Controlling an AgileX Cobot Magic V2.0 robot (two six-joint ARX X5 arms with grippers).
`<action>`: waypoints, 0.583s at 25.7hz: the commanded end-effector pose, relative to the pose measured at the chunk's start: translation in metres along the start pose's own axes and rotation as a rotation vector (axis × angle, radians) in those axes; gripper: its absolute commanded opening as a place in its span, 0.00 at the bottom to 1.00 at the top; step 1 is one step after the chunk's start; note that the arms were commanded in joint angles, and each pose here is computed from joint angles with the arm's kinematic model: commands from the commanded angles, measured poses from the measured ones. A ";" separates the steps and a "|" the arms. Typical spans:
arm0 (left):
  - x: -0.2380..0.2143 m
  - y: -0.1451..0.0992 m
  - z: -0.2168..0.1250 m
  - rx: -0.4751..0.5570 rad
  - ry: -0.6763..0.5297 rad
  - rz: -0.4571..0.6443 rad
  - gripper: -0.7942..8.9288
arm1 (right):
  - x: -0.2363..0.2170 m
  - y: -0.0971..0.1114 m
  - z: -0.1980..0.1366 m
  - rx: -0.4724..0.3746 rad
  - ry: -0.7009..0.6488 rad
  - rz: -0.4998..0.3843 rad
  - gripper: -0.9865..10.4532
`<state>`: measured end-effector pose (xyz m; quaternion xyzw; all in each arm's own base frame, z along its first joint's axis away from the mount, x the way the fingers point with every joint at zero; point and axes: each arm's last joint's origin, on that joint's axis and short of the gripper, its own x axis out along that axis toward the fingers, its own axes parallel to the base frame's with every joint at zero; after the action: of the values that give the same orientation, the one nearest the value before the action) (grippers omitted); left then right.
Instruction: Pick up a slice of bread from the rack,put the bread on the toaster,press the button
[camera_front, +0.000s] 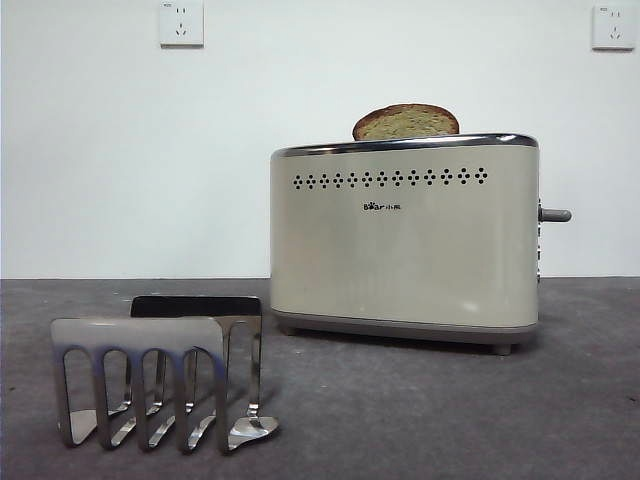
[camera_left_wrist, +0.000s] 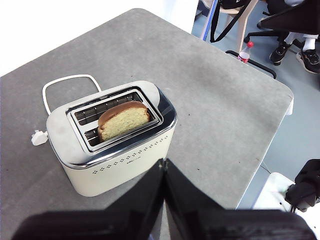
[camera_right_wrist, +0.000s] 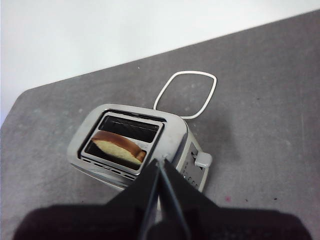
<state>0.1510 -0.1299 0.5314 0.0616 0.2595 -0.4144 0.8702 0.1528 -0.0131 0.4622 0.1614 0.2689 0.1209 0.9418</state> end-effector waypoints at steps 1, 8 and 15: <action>0.002 0.001 0.000 0.016 0.005 0.005 0.08 | 0.011 -0.005 0.003 0.006 0.027 -0.010 0.09; -0.022 0.001 -0.009 0.289 -0.044 0.034 0.08 | 0.046 -0.024 0.011 0.047 0.109 -0.092 0.09; -0.036 0.020 -0.051 0.292 -0.268 0.211 0.08 | 0.081 -0.044 0.014 0.079 0.191 -0.213 0.09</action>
<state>0.1209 -0.0745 0.5157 0.1510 0.0657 -0.3617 0.9176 0.2314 -0.0313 0.4206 0.1610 0.3750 0.0269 0.9125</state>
